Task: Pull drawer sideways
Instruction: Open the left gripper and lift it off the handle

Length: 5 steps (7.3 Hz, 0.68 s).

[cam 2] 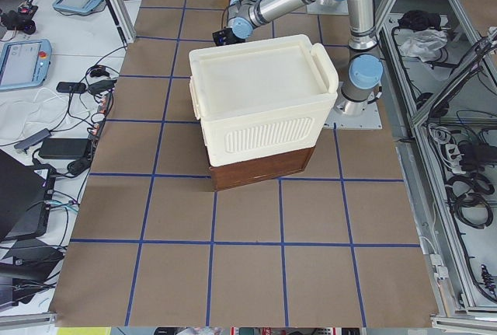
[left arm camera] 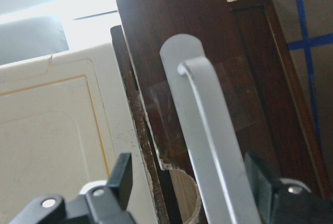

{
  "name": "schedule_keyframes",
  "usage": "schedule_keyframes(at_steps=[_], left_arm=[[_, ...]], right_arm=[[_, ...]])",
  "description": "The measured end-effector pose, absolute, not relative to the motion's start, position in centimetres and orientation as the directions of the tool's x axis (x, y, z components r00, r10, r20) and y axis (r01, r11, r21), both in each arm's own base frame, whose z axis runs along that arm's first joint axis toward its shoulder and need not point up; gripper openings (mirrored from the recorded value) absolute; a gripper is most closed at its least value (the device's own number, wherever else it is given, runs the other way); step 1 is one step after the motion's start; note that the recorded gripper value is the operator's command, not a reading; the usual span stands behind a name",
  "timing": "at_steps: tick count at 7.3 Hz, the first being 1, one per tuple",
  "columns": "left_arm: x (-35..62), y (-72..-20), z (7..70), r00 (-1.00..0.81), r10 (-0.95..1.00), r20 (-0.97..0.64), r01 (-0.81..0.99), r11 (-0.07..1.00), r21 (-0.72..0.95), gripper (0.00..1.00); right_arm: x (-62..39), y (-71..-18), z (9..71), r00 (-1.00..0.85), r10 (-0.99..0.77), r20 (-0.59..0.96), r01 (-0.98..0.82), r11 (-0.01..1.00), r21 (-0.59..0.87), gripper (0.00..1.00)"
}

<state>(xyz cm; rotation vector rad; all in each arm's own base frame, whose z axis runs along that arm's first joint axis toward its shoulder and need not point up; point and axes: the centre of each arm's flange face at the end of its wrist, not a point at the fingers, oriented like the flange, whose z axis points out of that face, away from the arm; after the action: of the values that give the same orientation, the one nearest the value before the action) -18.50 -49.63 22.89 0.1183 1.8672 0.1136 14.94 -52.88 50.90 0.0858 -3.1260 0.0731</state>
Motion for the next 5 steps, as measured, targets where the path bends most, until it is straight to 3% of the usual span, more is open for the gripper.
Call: schedule_keyframes(at_steps=[3, 5], left_arm=[[-21.1, -50.8, 32.9, -0.654, 0.077, -0.752, -0.048, 0.989, 0.142, 1.0], [-21.4, -50.1, 40.3, -0.844, 0.036, -0.536, -0.035, 0.992, 0.122, 1.0]], right_arm=[[14.9, -52.9, 50.9, -0.998, -0.055, 0.015, -0.056, 0.997, -0.046, 1.0], [14.9, -52.9, 50.9, -0.998, -0.055, 0.015, -0.056, 0.997, -0.046, 1.0]])
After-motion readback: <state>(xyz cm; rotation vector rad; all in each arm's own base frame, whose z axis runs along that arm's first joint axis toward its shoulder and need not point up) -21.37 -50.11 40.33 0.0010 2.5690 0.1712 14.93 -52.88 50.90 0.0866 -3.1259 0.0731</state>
